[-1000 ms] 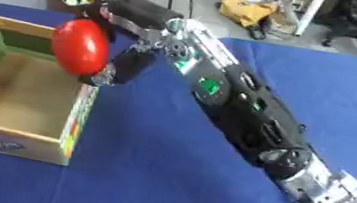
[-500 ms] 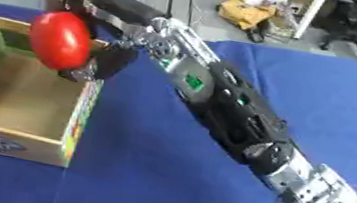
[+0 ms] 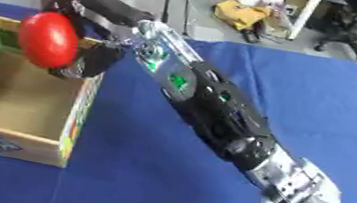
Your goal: Pick up objects on the table and place them in the box.
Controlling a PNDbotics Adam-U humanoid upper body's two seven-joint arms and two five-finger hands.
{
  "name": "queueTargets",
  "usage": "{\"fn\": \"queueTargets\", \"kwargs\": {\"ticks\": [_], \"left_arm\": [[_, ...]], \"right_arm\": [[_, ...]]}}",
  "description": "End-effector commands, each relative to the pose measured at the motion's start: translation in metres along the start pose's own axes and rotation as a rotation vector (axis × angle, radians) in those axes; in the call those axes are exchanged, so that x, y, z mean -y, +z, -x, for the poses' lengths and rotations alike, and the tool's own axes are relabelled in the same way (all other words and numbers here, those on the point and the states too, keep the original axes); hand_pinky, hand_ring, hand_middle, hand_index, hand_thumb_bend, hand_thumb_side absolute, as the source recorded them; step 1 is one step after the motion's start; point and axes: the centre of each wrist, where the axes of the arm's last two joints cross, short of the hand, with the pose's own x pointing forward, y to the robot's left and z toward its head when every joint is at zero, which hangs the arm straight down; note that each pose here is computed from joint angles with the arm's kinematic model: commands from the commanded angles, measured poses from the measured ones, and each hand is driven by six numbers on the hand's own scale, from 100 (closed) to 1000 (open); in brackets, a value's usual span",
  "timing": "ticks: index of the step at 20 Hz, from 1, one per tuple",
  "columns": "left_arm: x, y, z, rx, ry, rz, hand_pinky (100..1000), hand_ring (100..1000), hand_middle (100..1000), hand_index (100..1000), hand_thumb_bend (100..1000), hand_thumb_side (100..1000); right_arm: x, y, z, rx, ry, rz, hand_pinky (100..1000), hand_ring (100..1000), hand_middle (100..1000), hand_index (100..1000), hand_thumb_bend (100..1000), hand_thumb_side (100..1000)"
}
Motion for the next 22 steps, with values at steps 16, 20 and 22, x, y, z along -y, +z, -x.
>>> {"fn": "queueTargets", "kwargs": {"ticks": [16, 20, 22], "left_arm": [[0.006, -0.010, -0.006, 0.046, 0.024, 0.014, 189, 462, 540, 676, 100, 862], [0.006, -0.010, -0.006, 0.046, 0.023, 0.013, 189, 462, 540, 676, 100, 862], [0.006, -0.010, -0.006, 0.046, 0.023, 0.012, 189, 462, 541, 676, 100, 862]], "right_arm": [[-0.005, 0.006, -0.016, 0.140, 0.229, -0.113, 677, 799, 827, 537, 100, 413], [-0.008, 0.007, -0.018, 0.171, 0.234, -0.175, 759, 837, 854, 625, 100, 482], [-0.007, 0.008, -0.018, 0.192, 0.242, -0.190, 788, 852, 871, 684, 100, 514]]}}
